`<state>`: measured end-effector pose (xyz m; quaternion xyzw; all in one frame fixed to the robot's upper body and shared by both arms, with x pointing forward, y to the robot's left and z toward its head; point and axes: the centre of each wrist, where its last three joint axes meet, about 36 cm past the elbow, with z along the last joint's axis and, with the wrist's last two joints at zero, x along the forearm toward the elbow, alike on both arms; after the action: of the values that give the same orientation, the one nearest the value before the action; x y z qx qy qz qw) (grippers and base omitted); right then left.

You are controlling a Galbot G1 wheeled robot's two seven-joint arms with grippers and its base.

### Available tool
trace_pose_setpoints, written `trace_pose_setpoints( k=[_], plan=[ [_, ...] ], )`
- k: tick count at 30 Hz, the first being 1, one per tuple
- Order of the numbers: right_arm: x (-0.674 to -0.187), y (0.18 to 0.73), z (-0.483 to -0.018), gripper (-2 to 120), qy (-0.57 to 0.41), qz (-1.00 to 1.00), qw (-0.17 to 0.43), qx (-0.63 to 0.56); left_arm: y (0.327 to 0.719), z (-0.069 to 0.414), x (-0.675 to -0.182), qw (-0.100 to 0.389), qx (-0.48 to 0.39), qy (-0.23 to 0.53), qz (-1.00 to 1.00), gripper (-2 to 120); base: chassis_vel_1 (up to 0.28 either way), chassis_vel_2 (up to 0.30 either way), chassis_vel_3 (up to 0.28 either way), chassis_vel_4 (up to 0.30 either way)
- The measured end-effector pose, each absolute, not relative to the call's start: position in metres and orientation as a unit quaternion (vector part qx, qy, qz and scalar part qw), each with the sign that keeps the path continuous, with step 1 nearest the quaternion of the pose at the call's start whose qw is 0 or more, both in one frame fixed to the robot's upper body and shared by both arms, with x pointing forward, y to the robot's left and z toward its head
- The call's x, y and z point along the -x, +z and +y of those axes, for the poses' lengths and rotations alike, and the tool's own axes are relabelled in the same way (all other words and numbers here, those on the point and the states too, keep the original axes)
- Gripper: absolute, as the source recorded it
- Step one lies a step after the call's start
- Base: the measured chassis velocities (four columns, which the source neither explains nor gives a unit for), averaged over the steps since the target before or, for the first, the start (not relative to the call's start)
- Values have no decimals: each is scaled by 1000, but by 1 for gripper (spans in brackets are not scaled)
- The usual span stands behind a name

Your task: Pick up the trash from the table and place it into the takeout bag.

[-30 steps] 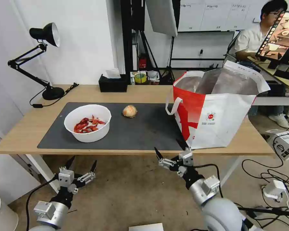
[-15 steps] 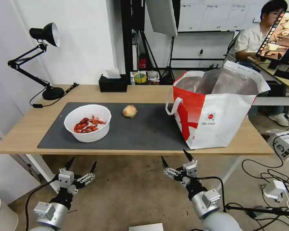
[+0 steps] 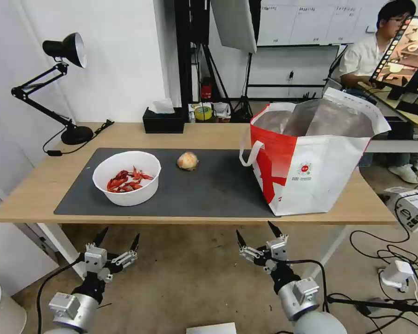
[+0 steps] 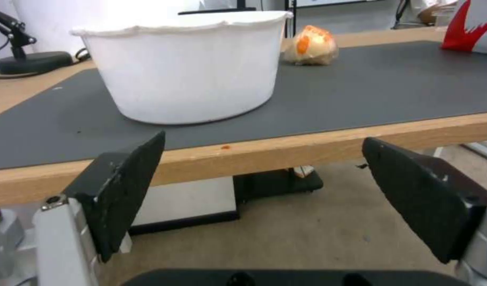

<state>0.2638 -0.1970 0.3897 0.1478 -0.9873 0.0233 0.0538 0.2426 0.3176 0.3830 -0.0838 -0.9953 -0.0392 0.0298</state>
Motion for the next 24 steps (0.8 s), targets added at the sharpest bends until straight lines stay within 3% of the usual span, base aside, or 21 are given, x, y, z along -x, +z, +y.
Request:
trace_pose_setpoints(
  k=[6,15,24],
  plan=[
    [-268,392,-196,100,15,-988,50,-148,383,318,-243,30,84,-40,-995,100,0,0,0,0],
    [-320,414,-198,100,-47,-974,32,-218,382,318,-244,27,83,-38,-995,100,0,0,0,0],
    [-369,415,-164,100,-57,-963,5,-264,383,319,-246,19,83,-39,-996,100,0,0,0,0]
  ],
)
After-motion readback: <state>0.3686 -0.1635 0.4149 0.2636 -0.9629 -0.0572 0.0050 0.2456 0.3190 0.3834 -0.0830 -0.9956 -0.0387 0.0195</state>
